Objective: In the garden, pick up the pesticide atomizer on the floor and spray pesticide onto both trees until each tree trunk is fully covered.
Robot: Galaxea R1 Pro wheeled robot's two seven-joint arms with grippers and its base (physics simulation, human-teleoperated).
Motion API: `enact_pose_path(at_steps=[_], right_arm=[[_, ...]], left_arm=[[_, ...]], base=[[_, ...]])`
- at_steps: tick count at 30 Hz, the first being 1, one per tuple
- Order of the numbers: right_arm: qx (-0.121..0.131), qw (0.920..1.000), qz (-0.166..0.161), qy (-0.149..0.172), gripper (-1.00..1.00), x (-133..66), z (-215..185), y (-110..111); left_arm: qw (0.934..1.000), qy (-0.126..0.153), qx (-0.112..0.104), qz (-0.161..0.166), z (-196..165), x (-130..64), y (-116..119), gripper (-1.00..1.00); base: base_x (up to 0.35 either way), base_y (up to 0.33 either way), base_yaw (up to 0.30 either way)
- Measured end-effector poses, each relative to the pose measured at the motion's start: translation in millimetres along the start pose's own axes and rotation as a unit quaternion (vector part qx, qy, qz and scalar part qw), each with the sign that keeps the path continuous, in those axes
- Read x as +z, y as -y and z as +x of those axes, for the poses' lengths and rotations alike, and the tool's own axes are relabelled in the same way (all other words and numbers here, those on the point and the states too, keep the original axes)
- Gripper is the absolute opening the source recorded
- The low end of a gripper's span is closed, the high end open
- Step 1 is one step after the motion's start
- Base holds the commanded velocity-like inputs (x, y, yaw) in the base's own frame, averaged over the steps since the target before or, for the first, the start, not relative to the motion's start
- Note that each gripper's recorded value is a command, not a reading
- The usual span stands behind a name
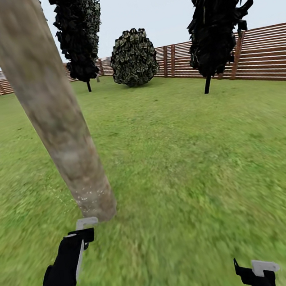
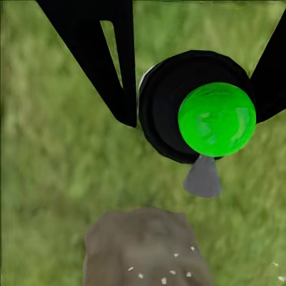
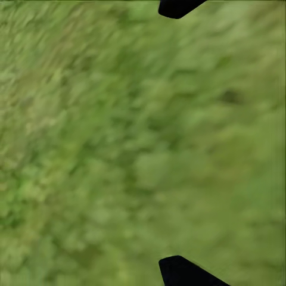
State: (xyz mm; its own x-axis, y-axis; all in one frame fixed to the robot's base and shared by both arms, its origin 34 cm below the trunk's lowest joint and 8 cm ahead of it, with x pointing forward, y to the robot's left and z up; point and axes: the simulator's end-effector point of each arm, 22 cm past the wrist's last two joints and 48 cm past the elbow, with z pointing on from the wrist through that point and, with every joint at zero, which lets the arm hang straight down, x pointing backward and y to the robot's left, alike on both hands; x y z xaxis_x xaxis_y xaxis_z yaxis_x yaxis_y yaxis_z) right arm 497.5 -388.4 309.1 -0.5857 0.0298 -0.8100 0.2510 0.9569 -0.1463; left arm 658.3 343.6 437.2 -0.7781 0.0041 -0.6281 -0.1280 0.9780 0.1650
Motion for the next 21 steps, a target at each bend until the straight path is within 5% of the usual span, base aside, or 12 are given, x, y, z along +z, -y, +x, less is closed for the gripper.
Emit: enact_pose_path(at_steps=[7,13,17,21], right_arm=[[0.000,1.0000,0.000,0.000,1.00,0.2,0.4,0.0],[0.000,1.0000,0.000,0.000,1.00,0.1,0.2,0.3],[0.000,1.0000,0.000,0.000,1.00,0.0,0.1,0.0],[0.000,1.0000,0.000,0.000,1.00,0.0,0.2,0.0]], left_arm=[[0.9999,0.009,-0.003,-0.008,-16.9,-7.8,-10.8,-1.00],[0.9986,0.042,0.032,0.003,-61.5,-28.4,14.9,-1.00],[0.9983,0.054,0.024,0.002,-94.1,-41.6,-2.8,-1.00],[0.9980,0.052,0.014,-0.034,-103.8,-42.0,-65.8,-1.00]], base=[[-0.101,0.000,0.079],[-0.189,0.000,0.001],[-0.008,0.000,0.000],[0.000,0.000,0.000]])
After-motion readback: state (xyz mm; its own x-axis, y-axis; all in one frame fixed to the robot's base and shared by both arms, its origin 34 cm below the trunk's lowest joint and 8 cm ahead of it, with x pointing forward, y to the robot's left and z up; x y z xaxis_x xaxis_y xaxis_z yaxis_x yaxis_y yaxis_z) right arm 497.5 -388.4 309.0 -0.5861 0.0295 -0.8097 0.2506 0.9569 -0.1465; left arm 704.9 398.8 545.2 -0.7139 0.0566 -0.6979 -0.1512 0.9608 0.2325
